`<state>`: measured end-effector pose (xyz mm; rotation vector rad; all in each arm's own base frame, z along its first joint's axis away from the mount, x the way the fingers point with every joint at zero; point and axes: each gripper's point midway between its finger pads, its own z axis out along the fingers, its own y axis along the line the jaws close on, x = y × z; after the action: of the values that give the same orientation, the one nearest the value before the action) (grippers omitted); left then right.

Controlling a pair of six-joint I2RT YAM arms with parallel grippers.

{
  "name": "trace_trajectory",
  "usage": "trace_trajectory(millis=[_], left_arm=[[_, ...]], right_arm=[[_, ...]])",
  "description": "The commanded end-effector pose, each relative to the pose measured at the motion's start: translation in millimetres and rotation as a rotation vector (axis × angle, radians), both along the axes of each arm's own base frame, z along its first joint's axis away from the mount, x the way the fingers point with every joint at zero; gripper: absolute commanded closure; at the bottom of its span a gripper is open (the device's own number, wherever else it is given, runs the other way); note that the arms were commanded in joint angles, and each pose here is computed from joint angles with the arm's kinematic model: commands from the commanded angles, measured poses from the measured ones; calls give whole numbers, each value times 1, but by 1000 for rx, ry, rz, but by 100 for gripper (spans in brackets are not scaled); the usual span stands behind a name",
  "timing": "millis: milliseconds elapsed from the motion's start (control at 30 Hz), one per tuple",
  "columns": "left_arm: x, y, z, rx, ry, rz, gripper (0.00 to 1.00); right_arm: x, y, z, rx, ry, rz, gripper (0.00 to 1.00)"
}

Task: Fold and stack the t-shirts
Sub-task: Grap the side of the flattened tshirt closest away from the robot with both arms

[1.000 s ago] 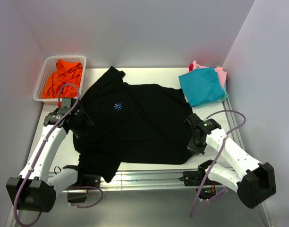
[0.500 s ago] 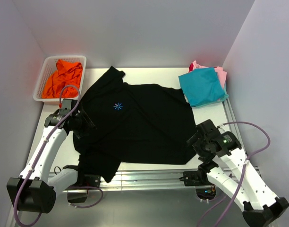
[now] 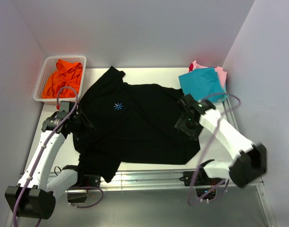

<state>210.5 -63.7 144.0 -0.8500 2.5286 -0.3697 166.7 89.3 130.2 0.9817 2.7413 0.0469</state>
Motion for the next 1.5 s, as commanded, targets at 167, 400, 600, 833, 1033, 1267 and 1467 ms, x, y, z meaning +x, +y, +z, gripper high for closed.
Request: trace_trajectory(millis=[167,400,600,833,1033,1267,1467], left_arm=[[-6,2,3,-20,-5,52,46],[-13,1,-5,-44,-6,84,45],[-6,-1,-9,-53,-6,93,45],[-3,-2,-16,-58,5,102,45],[-6,0,-22,-52,16,108,45],[-2,0,-25,-43,22,100,45],[2,0,-28,-44,22,105,45]], right_arm=[[54,-16,-34,-225,93,176,34],[31,-19,-60,-132,181,137,38],[1,-11,-79,-48,229,114,44],[-9,-8,-100,-27,275,115,45],[-12,-11,-109,-39,307,111,47],[-18,-20,-106,-77,320,109,50],[-30,-26,-101,-75,330,75,50]])
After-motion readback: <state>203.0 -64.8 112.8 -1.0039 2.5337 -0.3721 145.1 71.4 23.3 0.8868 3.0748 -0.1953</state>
